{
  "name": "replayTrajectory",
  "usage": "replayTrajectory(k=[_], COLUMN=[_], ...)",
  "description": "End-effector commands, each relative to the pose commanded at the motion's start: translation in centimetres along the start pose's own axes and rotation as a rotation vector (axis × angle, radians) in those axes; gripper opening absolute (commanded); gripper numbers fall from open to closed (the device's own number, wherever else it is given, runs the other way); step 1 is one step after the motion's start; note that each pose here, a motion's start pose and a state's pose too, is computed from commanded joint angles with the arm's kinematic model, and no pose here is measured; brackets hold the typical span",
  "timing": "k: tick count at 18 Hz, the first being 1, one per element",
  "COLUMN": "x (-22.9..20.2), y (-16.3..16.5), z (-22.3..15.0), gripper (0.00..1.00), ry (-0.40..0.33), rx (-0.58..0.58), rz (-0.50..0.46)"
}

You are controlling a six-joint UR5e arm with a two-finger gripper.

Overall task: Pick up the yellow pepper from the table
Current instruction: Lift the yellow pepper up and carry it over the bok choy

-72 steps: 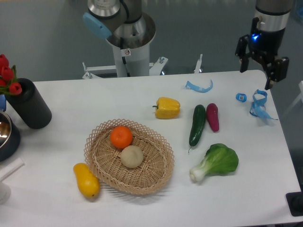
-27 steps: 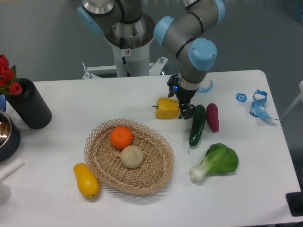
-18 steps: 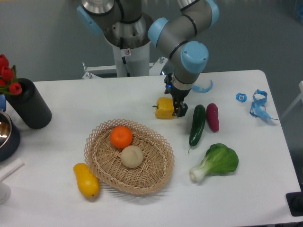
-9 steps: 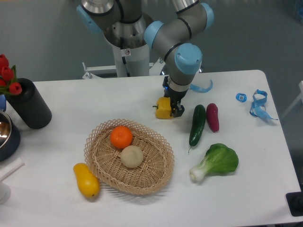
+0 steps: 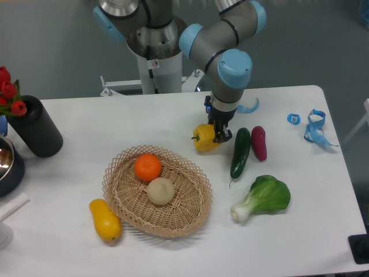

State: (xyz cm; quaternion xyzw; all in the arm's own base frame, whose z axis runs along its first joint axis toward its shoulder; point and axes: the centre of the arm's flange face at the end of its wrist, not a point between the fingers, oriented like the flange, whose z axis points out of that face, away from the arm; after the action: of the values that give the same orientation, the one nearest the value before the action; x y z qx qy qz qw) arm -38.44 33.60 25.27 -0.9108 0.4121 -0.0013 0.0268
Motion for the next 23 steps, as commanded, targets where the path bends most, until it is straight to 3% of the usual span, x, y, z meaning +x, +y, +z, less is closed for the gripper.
replayTrajectory(k=[2,6,11,13,23], x=[-1.7,-6.1,-9.8,-10.6,-11.2], y=[0.7,2.0,4.5,5.5,4.7], z=[-2.8,-10.8,-15.6,-16.3,-17.8], gripper=[0.13,0.14,0.13,0.14,0.13], ry=[-0.06,-0.237,-0.364,-0.39,-0.426], rx=[-0.022,-0.036,0.052,0.085,0.22], rz=[-0.013,-0.165,-0.29,-0.318,-0.453])
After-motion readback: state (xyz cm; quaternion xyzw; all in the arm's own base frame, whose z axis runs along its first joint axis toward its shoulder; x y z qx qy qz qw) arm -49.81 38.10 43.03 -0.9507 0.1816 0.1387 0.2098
